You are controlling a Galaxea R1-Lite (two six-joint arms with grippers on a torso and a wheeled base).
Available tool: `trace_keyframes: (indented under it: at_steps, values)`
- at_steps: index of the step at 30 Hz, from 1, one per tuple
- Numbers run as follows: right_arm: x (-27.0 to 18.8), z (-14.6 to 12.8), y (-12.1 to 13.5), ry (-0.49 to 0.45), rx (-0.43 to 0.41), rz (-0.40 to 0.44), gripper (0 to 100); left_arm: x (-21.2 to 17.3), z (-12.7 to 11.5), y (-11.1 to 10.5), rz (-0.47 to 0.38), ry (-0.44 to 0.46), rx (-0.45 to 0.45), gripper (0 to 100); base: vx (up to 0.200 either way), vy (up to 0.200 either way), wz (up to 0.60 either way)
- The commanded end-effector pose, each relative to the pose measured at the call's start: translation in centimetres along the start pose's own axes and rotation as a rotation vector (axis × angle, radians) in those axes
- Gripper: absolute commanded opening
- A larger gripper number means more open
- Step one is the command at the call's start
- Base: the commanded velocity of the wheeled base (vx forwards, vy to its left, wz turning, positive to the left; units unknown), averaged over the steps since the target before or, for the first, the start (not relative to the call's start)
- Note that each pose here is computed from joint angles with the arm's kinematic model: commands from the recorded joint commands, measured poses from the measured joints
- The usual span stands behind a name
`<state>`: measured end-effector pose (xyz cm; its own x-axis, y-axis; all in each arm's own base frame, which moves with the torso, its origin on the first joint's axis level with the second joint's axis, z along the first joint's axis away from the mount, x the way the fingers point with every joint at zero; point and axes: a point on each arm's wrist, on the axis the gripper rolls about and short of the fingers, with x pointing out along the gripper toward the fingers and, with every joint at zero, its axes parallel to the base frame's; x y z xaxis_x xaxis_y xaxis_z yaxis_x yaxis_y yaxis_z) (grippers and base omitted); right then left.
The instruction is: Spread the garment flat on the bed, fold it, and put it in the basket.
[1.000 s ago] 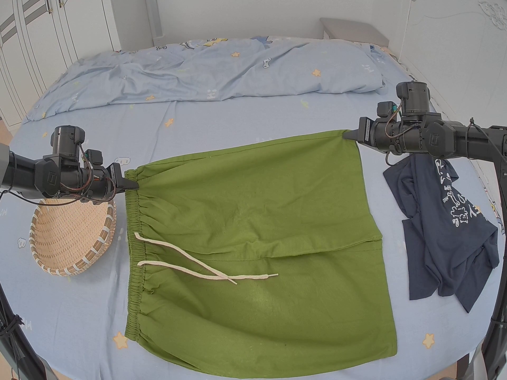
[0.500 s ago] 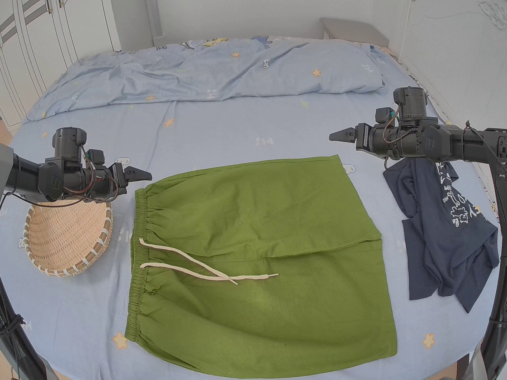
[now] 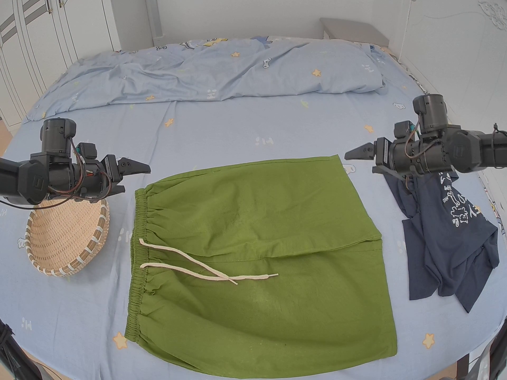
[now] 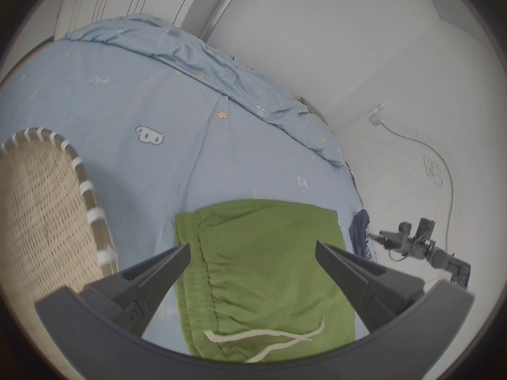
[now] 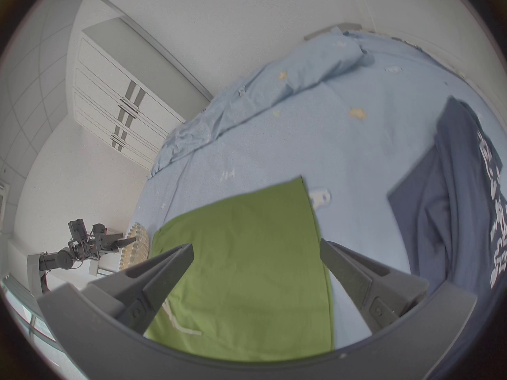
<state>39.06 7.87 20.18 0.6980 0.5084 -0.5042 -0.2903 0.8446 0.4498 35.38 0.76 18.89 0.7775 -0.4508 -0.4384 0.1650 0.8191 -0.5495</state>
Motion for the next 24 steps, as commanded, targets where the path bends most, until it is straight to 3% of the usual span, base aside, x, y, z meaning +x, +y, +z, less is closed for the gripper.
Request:
trace_keyframes:
  at_steps: [1, 3, 4, 6, 10, 13, 17, 24]
  values:
    - [-8.8, -7.3, 1.8, 0.082, 0.051, -0.007, 100, -6.0, -5.5, -2.9, -0.029, 0.057, -0.102, 100, 0.0, 0.0, 0.0]
    - [-9.2, -8.0, 1.8, 0.091, 0.052, -0.008, 100, -6.2, -6.1, -2.8, -0.025, 0.068, -0.109, 100, 0.0, 0.0, 0.0]
    - [-10.5, -11.2, 1.5, 0.114, 0.057, -0.004, 100, -7.4, -9.0, -1.9, -0.008, 0.13, -0.154, 100, 0.0, 0.0, 0.0]
    - [-11.3, -13.9, 1.2, 0.133, 0.058, 0.014, 100, -8.8, -11.7, -0.9, -0.011, 0.183, -0.199, 100, 0.0, 0.0, 0.0]
    - [-12.8, -17.4, 0.9, 0.137, 0.053, 0.054, 100, -11.0, -16.2, 0.2, -0.049, 0.276, -0.275, 100, 0.0, 0.0, 0.0]
    - [-13.1, -19.2, 1.1, 0.167, 0.039, 0.076, 100, -11.7, -19.0, 0.8, -0.059, 0.336, -0.264, 100, 0.0, 0.0, 0.0]
    - [-13.2, -20.3, 1.6, 0.196, 0.015, 0.097, 100, -11.8, -21.9, 2.0, -0.053, 0.391, -0.191, 100, 0.0, 0.0, 0.0]
    - [-13.6, -20.3, 2.2, 0.184, 0.0, 0.12, 100, -10.8, -23.5, 4.3, -0.017, 0.435, -0.176, 100, 0.0, 0.0, 0.0]
